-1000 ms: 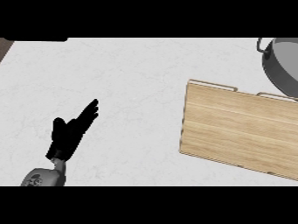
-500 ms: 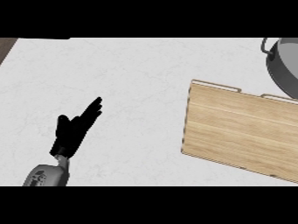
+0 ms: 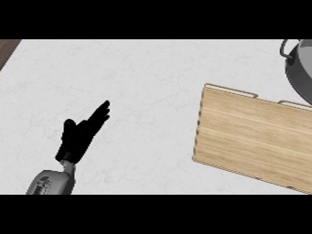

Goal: Pick the lemon from the tray and place it in the pot

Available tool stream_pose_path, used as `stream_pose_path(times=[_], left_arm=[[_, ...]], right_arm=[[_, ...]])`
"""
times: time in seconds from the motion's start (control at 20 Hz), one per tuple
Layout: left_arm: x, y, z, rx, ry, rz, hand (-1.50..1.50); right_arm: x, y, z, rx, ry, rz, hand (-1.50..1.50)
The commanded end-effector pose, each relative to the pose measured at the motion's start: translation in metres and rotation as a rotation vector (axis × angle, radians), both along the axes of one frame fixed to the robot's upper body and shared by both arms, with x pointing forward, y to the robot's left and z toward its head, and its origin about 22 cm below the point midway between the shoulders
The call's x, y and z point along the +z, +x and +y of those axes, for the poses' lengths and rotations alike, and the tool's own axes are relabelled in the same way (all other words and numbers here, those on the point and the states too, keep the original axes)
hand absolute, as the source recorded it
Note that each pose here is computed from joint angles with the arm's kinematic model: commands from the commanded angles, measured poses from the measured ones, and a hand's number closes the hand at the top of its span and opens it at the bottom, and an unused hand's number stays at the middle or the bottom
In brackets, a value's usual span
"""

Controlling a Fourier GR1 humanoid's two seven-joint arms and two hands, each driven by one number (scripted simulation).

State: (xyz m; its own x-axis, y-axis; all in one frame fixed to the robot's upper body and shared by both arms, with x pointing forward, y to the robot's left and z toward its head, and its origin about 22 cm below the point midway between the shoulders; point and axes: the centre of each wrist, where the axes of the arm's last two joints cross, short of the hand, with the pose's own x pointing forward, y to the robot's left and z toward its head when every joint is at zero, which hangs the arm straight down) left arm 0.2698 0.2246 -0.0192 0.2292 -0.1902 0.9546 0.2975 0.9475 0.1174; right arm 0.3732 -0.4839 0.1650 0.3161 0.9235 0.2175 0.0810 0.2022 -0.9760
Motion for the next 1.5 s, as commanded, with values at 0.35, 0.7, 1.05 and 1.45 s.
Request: stream_pose_path(times=[0.35, 0.7, 1.05, 1.45], left_arm=[[0.004, -0.007, -0.001, -0.028, 0.001, -0.011, 0.00], [0.007, 0.006, 0.011, 0.022, 0.004, -0.010, 0.00], [0.004, 0.001, 0.003, 0.011, -0.004, 0.004, 0.00], [0.002, 0.000, 0.013, 0.032, 0.008, -0.019, 0.00]], right_arm=[[-0.048, 0.022, 0.039, -0.217, 0.042, 0.488, -1.50], [-0.046, 0.033, 0.056, -0.046, 0.333, 0.111, -1.50], [-0.002, 0.039, 0.046, -0.115, 0.664, -0.371, -1.50], [0.019, 0.001, -0.013, -0.255, 0.776, -0.681, -1.50]])
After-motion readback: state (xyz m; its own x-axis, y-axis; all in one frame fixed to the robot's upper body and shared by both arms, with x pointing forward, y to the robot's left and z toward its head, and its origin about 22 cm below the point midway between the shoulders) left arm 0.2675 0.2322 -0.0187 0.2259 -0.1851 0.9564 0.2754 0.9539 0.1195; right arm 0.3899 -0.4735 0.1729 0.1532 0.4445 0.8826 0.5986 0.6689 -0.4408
